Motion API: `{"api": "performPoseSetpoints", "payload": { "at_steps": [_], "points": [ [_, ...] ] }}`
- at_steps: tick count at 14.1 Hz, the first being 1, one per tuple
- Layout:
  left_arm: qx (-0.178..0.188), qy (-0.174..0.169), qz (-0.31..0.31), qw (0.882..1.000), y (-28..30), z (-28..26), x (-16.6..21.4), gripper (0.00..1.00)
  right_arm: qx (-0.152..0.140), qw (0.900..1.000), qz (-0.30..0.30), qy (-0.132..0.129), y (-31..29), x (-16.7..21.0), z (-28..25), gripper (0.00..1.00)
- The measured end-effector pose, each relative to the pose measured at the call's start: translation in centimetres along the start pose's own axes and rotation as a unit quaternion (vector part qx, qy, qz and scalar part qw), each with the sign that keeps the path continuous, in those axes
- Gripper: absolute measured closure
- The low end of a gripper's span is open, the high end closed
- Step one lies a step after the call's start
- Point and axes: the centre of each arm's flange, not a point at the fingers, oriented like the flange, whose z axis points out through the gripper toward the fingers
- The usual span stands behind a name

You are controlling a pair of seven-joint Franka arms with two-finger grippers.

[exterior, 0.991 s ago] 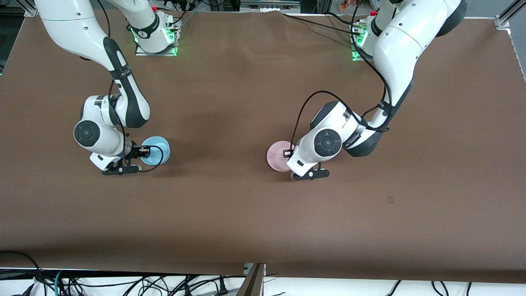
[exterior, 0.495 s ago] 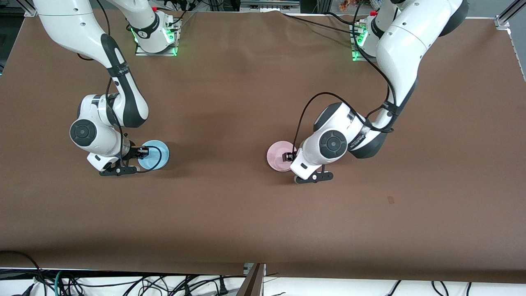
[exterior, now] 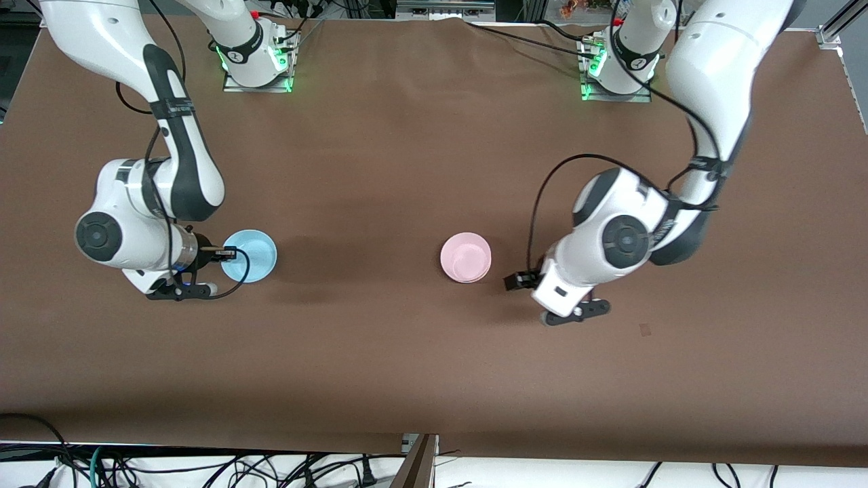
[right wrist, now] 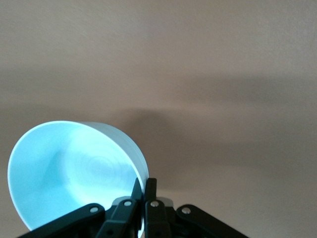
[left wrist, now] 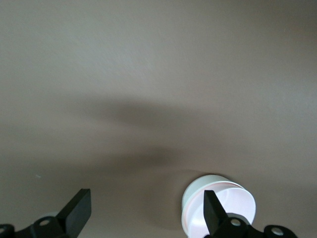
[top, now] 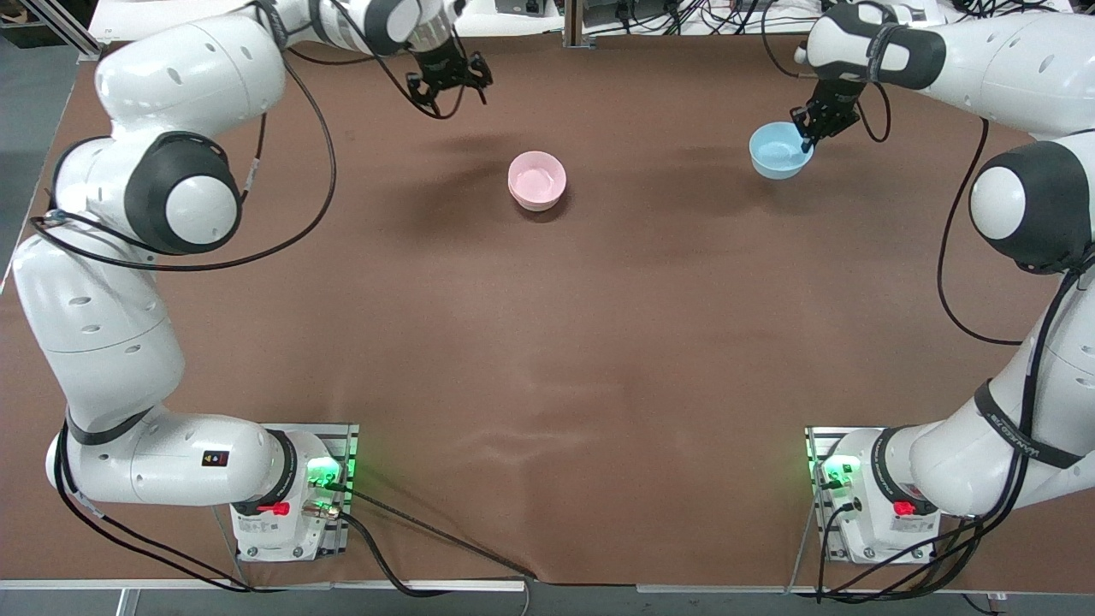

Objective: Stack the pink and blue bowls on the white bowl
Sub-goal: 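Lift the blue bowl with the right gripper while the left gripper withdraws, then carry the blue bowl over the pink bowl and lower it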

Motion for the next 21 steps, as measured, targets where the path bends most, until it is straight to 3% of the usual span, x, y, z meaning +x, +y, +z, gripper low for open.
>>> {"api": "performPoseSetpoints", "payload": {
  "at_steps": [4, 7, 13, 16, 21],
  "points": [
    [0.03, -0.005, 0.101, 0.994, -7.0, -5.0, 2.3, 0.0, 0.028, 0.999, 0.028, -0.004, -3.2, 0.2, -1.5, 0.97],
    [0.064, 0.007, 0.153, 0.986, -10.1, -11.1, 2.0, 0.0, 0.044, 0.998, 0.051, -0.004, -7.8, 0.2, -3.1, 0.97],
    [0.121, 0.074, 0.14, 0.98, -12.4, -23.9, -1.7, 0.0, 0.084, 0.989, 0.125, -0.003, -19.9, -1.4, -4.2, 0.97],
    [0.133, 0.071, 0.13, 0.98, -13.5, -25.8, -2.3, 0.0, 0.106, 0.981, 0.161, 0.017, -27.7, -2.5, -1.7, 0.97],
    [0.136, 0.053, 0.107, 0.984, -17.1, -25.8, -1.3, 0.0, 0.147, 0.96, 0.233, 0.057, -37.1, -3.3, 1.7, 0.97]
  ]
}}
